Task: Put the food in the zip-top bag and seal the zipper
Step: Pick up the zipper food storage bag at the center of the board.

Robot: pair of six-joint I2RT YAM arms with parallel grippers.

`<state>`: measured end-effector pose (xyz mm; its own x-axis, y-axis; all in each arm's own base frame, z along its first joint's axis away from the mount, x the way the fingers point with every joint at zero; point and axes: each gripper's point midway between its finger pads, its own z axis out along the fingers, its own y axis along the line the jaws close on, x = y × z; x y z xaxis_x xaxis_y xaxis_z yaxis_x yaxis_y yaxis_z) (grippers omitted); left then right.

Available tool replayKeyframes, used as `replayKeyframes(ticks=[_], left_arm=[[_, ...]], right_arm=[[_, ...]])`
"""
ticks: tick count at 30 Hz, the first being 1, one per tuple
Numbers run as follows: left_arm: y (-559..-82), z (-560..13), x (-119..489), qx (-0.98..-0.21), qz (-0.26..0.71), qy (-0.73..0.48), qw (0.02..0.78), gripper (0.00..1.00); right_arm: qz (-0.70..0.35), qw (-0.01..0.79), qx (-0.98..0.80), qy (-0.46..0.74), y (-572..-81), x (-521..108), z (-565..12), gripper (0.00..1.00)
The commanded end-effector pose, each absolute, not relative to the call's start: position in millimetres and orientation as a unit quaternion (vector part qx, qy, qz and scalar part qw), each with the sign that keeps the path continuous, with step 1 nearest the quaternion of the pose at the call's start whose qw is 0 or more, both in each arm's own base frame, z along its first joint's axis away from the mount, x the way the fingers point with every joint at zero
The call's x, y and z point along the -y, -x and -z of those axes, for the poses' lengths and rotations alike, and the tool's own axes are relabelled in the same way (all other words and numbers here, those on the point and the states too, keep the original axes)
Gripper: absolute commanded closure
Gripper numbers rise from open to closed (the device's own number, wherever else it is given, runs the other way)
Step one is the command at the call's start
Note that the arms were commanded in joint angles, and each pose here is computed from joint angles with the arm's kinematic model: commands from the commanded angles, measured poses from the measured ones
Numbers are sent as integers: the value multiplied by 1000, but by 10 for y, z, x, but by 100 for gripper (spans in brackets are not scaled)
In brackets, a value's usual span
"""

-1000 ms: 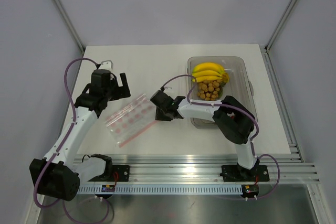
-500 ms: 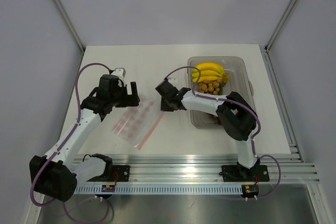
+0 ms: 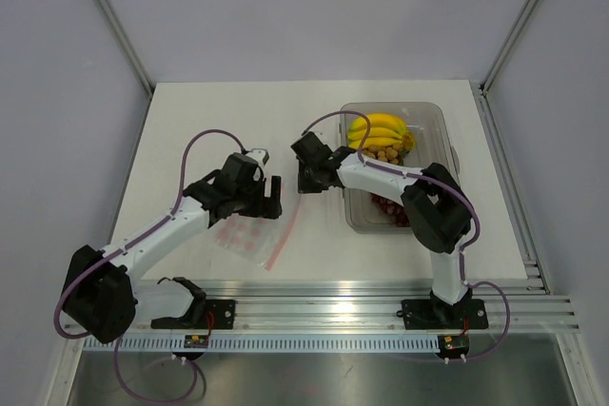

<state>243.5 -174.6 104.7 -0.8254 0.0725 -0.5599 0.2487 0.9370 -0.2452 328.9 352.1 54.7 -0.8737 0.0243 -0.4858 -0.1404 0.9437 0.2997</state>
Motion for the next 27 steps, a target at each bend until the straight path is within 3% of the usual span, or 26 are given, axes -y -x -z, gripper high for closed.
replayKeyframes(ticks=[1, 17, 20, 27], left_arm=[[-2521, -1038, 1851, -935, 170, -68, 304, 13], [-2500, -861, 2227, -918, 193, -96, 334, 18], [-2556, -886, 2226, -915, 187, -93, 344, 27], [-2582, -919, 2213, -915, 178, -96, 348, 65]], right_arm=[[-209, 268, -940, 34, -3338, -3591, -993, 100], [-308, 261, -915, 17, -3160, -3724, -1678, 100], [-308, 263, -914, 16, -3151, -3704, -1704, 100], [-307, 265, -914, 12, -3122, -3652, -1729, 100]])
